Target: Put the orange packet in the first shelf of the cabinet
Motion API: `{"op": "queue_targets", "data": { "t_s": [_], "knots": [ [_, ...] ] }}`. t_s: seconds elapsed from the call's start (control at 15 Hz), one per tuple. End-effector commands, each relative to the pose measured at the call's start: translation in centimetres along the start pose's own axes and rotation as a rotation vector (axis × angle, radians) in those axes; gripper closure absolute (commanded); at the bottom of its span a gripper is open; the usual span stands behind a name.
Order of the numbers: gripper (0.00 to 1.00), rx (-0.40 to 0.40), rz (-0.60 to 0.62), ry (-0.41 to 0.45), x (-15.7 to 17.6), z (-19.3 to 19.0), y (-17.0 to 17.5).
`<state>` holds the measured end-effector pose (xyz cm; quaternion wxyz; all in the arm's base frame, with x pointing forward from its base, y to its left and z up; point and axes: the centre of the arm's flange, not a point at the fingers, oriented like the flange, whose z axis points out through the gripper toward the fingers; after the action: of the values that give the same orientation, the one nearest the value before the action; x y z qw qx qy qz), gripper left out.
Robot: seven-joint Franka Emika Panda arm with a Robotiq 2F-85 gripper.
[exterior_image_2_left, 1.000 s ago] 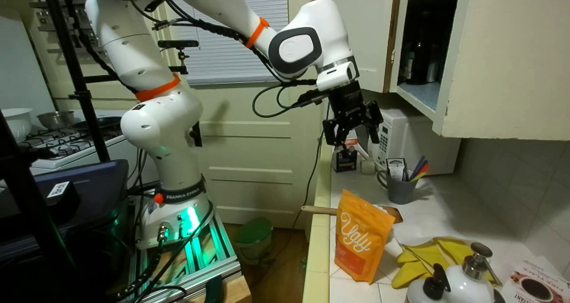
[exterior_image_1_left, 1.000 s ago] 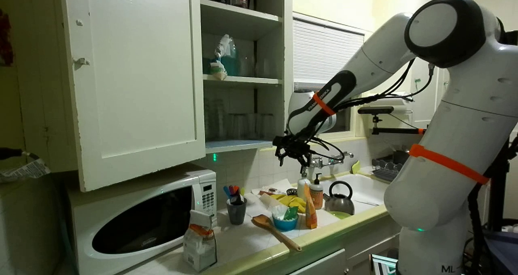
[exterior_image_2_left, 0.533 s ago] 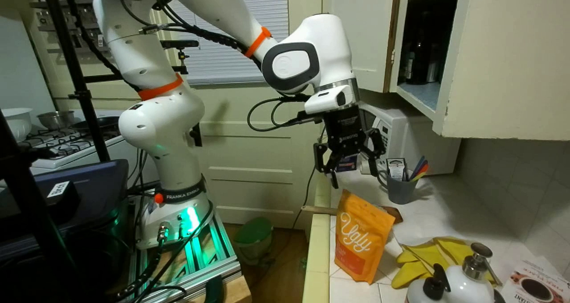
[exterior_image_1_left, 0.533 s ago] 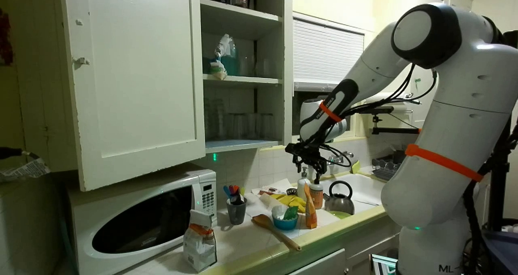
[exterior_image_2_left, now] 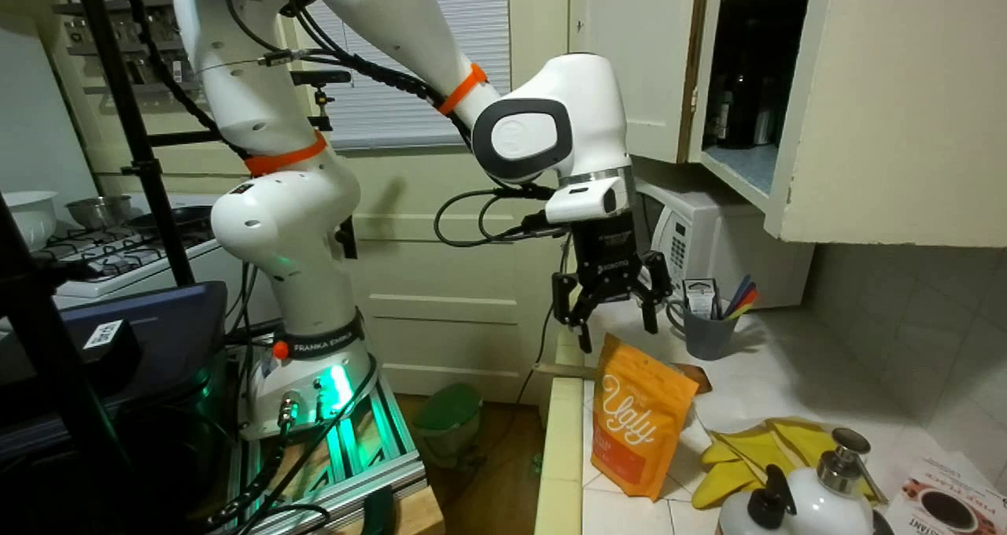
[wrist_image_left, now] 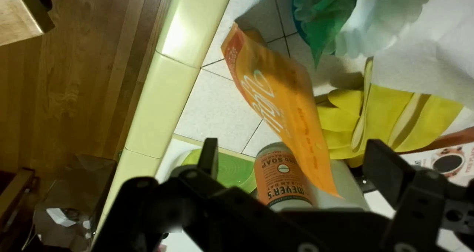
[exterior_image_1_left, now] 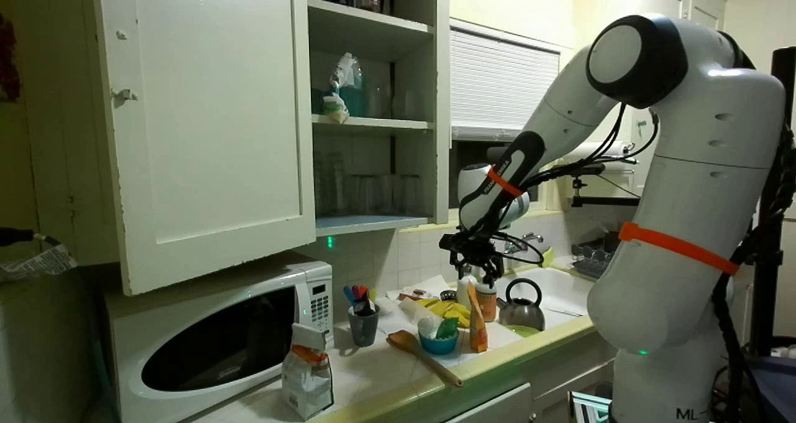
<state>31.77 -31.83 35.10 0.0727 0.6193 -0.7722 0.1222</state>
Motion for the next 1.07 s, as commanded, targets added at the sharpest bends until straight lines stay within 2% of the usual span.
{"op": "queue_targets", "data": {
  "t_s": [0.0, 0.2, 0.27, 0.47, 0.67, 0.87, 1.0],
  "knots": [
    [0.00, -0.028, -0.135, 0.018, -1.5, 1.1, 0.4],
    [0.00, -0.054, -0.265, 0.077, -2.5, 1.4, 0.7],
    [0.05, -0.068, -0.293, 0.099, -2.8, 1.3, 0.8],
    [0.32, -0.079, -0.377, 0.110, -3.8, 1.5, 0.7],
    [0.56, -0.074, -0.436, 0.083, -5.1, 1.7, 0.0],
    [0.78, -0.076, -0.457, 0.089, -5.4, 1.1, 0.0],
    [0.94, -0.108, -0.450, 0.098, -4.8, 0.9, 0.5]
  ]
}}
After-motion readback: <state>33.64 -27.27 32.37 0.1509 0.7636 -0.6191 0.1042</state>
